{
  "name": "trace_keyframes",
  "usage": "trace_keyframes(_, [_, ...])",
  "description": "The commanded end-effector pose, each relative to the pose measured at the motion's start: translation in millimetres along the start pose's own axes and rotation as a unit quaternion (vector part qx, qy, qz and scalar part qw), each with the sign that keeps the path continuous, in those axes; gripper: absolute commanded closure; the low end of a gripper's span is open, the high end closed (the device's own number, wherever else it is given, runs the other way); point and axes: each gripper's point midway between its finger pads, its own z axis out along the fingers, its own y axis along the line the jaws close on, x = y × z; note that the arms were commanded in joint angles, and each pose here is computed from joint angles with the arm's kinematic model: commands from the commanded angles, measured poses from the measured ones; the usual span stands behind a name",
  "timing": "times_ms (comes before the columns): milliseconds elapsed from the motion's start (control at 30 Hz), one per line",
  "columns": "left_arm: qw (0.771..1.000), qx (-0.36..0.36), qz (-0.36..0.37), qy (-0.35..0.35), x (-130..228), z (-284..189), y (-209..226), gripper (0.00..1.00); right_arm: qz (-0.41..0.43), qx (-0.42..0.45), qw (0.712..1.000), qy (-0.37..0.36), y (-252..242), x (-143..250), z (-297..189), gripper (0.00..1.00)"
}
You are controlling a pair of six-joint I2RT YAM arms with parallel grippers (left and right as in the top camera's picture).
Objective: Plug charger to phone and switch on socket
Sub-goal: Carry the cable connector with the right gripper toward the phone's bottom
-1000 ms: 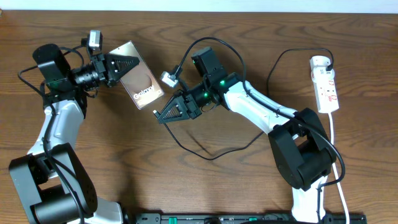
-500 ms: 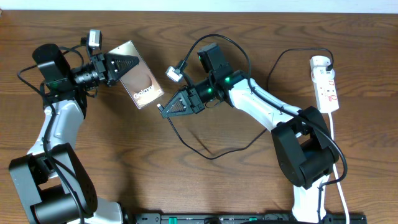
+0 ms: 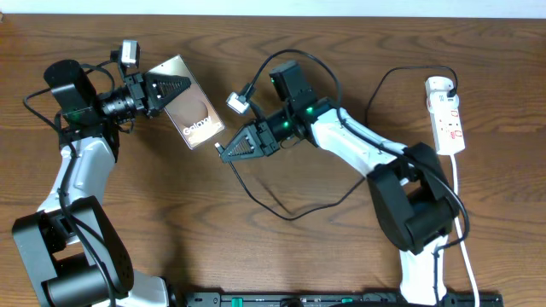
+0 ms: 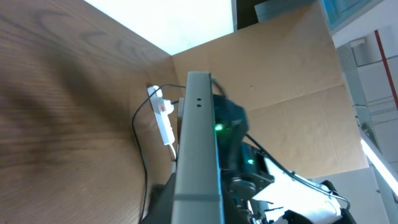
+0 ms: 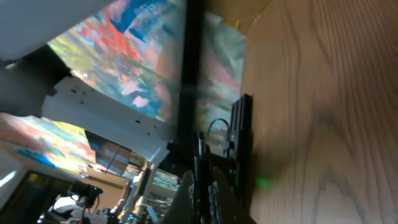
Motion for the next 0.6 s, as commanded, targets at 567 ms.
trace_keyframes(567, [0.998, 0.012, 0.056, 0.011, -1.9, 0.1, -15.2, 0.92, -0.02, -0.022, 0.999, 0.018, -0.9, 6.3, 16.3, 0.99])
